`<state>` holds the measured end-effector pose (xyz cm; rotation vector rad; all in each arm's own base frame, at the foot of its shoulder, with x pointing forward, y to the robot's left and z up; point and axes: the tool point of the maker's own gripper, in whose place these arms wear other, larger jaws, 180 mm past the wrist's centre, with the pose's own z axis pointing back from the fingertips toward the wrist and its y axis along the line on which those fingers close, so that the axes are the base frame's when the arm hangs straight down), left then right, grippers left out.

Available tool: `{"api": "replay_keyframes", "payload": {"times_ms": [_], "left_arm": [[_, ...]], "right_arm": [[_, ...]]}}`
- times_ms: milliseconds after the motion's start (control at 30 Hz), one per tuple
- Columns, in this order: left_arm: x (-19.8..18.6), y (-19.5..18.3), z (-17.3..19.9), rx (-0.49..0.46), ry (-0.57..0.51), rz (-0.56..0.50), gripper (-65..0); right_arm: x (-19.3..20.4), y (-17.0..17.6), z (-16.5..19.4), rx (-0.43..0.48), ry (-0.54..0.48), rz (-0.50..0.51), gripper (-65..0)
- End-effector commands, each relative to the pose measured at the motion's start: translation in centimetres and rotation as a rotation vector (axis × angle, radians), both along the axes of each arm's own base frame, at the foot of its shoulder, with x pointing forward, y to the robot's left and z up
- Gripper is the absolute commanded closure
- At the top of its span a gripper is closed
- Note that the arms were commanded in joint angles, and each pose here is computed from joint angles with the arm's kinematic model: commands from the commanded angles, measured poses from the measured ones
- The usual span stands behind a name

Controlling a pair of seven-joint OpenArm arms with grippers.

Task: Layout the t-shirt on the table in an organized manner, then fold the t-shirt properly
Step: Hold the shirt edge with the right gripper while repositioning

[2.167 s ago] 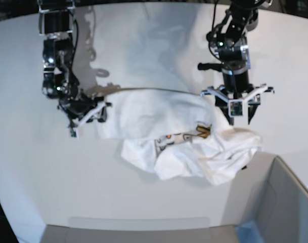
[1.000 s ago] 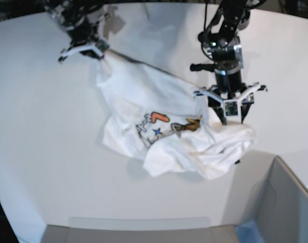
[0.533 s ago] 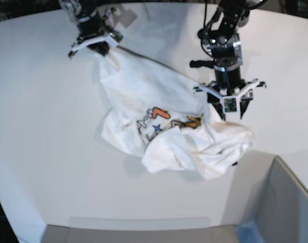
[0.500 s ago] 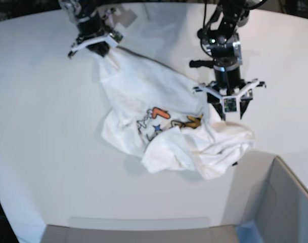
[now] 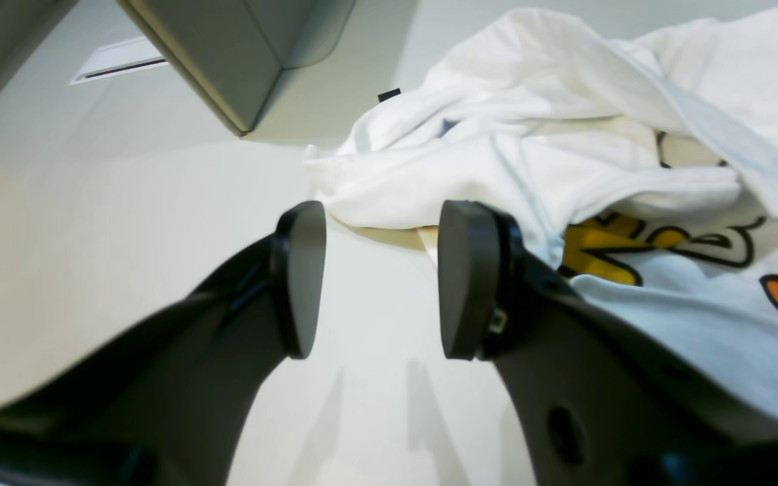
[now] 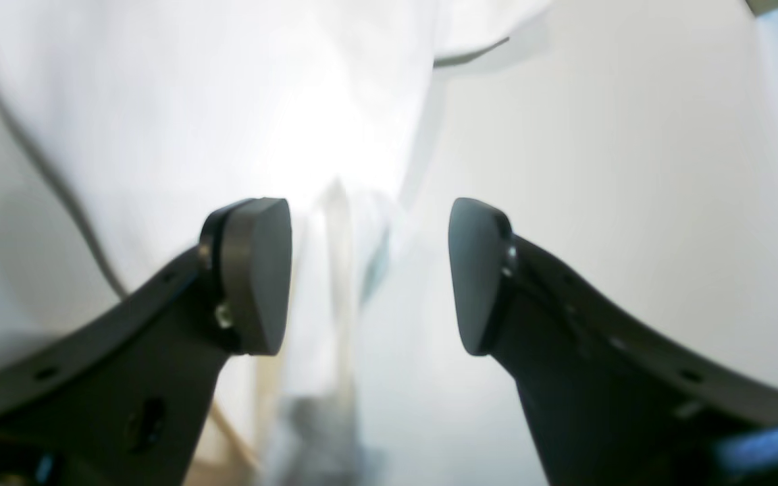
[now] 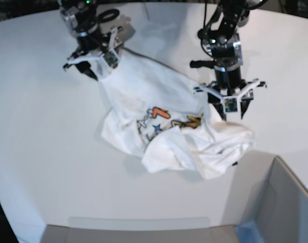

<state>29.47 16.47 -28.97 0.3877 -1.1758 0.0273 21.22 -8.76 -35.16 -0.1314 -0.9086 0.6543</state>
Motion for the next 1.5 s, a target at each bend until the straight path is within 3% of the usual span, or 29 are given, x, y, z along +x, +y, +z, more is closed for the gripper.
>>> {"api": "replay_keyframes", "payload": {"times_ms": [0, 67, 167, 333, 667, 1133, 1233, 1467], "left_arm": [[0.2, 0.2, 1.1, 0.019, -0.044, 0.0, -28.0], [0.1, 0.2, 1.1, 0.02, -0.043, 0.001, -28.0], [0.1, 0.2, 1.1, 0.019, -0.042, 0.0, -28.0], [0.2, 0.4, 1.1, 0.021, -0.044, 0.005, -28.0], [0.1, 0.1, 1.1, 0.019, -0.042, -0.002, -28.0], [0.1, 0.1, 1.0, 0.019, -0.04, -0.001, -28.0], [0.1, 0.1, 1.0, 0.019, -0.04, -0.001, -28.0], [0.1, 0.1, 1.0, 0.019, -0.04, -0.001, -28.0]], "right_arm": [[0.7, 0.7, 1.1, 0.053, -0.028, 0.008, -36.4], [0.6, 1.8, 0.9, 0.155, 0.025, -0.001, -36.4], [0.1, 2.5, 0.6, 0.231, 0.075, -0.012, -36.4], [-0.7, 2.4, -0.2, 0.24, 0.135, -0.073, -36.4], [0.2, -0.7, 0.3, 0.255, 0.082, -0.21, -36.4], [1.0, -1.3, -1.0, 0.226, 0.117, -0.229, -35.6], [0.8, -1.6, -1.7, 0.215, 0.135, -0.233, -30.1], [0.1, -0.7, -2.2, 0.22, 0.16, -0.213, -5.9]]}}
